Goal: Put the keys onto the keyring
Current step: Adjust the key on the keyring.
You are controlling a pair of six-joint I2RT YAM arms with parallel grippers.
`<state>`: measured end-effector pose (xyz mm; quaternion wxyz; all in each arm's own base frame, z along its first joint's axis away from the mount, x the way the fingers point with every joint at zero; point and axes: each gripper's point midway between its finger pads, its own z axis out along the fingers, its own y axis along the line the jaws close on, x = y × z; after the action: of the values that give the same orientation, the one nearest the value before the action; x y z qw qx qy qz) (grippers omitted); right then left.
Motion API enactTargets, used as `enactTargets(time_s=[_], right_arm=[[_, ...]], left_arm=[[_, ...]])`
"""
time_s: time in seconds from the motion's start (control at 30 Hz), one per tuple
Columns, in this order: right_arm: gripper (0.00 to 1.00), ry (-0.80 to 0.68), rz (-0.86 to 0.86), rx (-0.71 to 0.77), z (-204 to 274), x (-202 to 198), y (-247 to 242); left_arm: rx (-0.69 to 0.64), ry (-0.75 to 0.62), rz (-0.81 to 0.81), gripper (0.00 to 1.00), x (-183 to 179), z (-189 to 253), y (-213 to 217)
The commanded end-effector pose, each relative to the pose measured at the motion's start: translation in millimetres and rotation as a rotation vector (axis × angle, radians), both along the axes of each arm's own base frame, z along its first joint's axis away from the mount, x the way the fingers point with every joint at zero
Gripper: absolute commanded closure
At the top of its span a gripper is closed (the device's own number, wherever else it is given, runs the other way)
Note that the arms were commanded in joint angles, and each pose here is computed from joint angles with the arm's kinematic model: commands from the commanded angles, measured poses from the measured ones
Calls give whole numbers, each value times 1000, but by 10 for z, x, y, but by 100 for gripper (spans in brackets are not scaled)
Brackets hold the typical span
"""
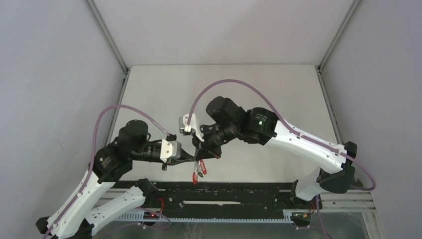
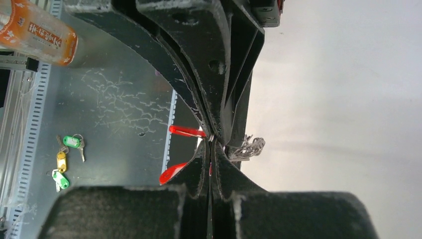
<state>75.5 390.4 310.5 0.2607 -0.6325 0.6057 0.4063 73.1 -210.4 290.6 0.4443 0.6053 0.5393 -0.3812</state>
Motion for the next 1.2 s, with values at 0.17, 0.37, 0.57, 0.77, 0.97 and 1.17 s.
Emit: enactTargets(time_s=[0.17, 0.37, 0.57, 0.77, 0.97, 1.17], right_arm=[[71, 3, -17, 190, 467, -3, 45], [47, 72, -114, 456, 823, 147, -240], [41, 109, -161, 509, 871, 172, -322], [42, 149, -153, 560, 1009, 114, -340], [39, 208, -171, 569, 1049, 93, -349], [33, 247, -287, 554, 1036, 215, -406]], left_arm=[[-107, -68, 68, 100, 97, 295, -25], [-292, -60, 84, 100, 29, 607, -62], [-369, -29, 68, 100, -16, 817, -99], [-398, -44, 84, 100, 26, 910, -110], [-402, -115, 143, 100, 153, 888, -74], [-391, -208, 226, 100, 327, 852, -10]])
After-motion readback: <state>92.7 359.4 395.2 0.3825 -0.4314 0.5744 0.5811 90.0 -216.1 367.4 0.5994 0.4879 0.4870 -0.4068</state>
